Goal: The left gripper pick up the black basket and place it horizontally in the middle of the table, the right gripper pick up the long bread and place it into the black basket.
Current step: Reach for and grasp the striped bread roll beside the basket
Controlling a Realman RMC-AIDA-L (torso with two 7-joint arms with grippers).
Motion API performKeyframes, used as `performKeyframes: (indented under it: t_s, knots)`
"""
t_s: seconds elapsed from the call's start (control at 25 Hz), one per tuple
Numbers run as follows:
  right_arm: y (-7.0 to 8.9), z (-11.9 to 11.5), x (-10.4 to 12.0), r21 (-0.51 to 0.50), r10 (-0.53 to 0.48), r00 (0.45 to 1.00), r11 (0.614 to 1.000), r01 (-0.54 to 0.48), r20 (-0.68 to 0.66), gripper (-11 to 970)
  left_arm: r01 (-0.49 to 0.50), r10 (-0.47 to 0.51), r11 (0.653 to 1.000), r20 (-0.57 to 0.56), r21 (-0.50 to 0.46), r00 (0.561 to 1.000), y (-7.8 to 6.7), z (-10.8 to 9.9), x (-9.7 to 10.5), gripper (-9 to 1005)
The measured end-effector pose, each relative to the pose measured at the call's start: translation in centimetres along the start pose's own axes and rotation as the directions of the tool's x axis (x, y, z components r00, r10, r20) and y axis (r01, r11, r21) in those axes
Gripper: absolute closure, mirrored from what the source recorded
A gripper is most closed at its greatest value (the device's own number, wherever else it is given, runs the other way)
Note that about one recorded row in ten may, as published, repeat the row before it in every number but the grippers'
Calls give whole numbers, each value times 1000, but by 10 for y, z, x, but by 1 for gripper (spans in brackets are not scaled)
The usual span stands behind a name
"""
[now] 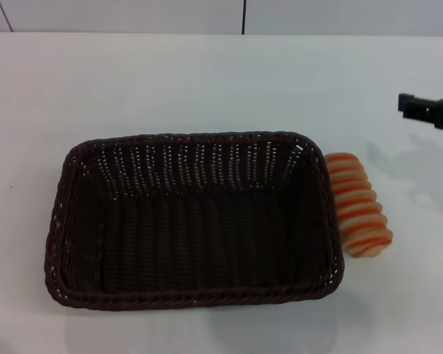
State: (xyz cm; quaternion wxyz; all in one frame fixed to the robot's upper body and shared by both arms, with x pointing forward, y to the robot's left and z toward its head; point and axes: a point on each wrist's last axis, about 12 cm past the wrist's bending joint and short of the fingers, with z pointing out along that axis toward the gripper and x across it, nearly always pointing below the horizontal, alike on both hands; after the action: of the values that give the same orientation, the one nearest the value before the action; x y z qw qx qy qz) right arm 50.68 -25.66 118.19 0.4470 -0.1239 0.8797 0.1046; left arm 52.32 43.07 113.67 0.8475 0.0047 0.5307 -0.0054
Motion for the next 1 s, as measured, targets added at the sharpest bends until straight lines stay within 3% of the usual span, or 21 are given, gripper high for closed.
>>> performKeyframes:
  t_s: [0.6,1.0]
  knots:
    - [3,25,8,-107,26,977,993,-50,-212,156,-15,15,1000,17,3,1000,1,4,-5,187]
    - [-1,33,10,-136,52,960,986,-92,-275,156,-20,20,1000,21,5,1000,2,5,-6,187]
